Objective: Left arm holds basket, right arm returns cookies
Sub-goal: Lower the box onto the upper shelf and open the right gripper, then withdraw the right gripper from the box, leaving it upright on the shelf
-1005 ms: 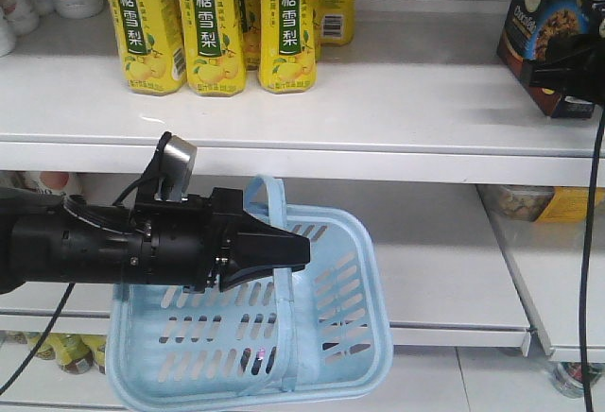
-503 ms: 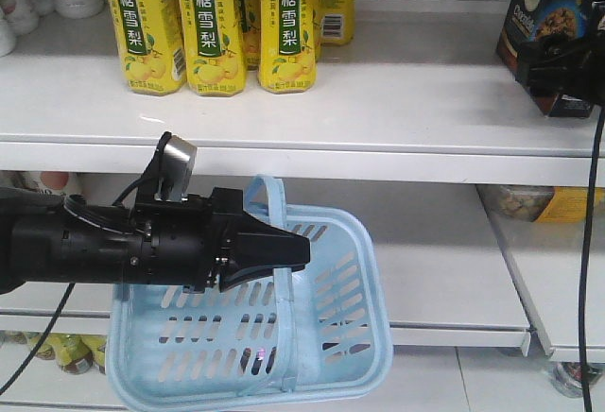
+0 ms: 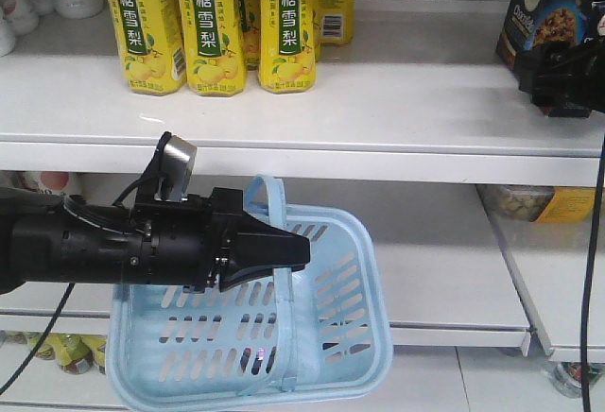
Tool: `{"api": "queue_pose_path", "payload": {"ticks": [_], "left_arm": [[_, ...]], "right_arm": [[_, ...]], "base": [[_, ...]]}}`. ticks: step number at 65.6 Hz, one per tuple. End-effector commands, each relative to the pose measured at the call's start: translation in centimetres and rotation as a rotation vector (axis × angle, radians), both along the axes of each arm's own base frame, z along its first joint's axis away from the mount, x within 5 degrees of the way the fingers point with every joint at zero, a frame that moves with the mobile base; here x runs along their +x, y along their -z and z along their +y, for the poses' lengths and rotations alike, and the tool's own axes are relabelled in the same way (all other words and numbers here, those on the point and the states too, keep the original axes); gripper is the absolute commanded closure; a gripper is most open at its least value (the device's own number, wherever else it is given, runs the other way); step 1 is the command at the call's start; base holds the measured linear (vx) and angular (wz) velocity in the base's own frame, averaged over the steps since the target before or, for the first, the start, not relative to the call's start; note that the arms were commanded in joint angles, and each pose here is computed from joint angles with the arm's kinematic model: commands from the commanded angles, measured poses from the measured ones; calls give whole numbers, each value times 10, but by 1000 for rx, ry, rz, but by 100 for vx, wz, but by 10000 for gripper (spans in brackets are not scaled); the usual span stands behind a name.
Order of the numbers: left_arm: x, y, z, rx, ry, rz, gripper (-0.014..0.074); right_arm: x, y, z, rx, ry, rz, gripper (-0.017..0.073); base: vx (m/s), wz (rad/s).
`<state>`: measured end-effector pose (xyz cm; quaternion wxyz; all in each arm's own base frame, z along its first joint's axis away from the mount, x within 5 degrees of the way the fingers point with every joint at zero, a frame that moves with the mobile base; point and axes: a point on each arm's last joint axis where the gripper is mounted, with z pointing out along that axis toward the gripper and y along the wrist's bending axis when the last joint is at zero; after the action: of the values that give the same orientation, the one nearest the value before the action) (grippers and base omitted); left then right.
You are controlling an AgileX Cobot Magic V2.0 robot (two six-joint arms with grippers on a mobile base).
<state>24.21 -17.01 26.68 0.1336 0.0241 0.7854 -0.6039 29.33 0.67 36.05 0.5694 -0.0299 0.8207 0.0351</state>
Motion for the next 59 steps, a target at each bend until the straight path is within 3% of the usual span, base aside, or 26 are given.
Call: {"api": "queue_pose_path", "payload": {"ticks": [1,18,39,49,59], "left_arm": [[-2,-30,-2,-140,-6,-42,596],[-2,-30,-2,-140,-6,-42,596],[-2,-30,-2,-140,-6,-42,596],[-2,-30,-2,-140,-6,-42,596],[-2,-30,-2,-140,-6,-42,596]], "right_arm": [[-10,-30,-3,-13,20,-126,-18],[-23,-35,-16,10,58,-97,-18],[-63,-53,-12,-30,26,-129,1],[-88,-50,-12,-85,30,-157,20],[-116,-46,-11,-178,21,-145,23]], "base": [[0,0],[0,0],[0,0],[0,0],[0,0]]}}
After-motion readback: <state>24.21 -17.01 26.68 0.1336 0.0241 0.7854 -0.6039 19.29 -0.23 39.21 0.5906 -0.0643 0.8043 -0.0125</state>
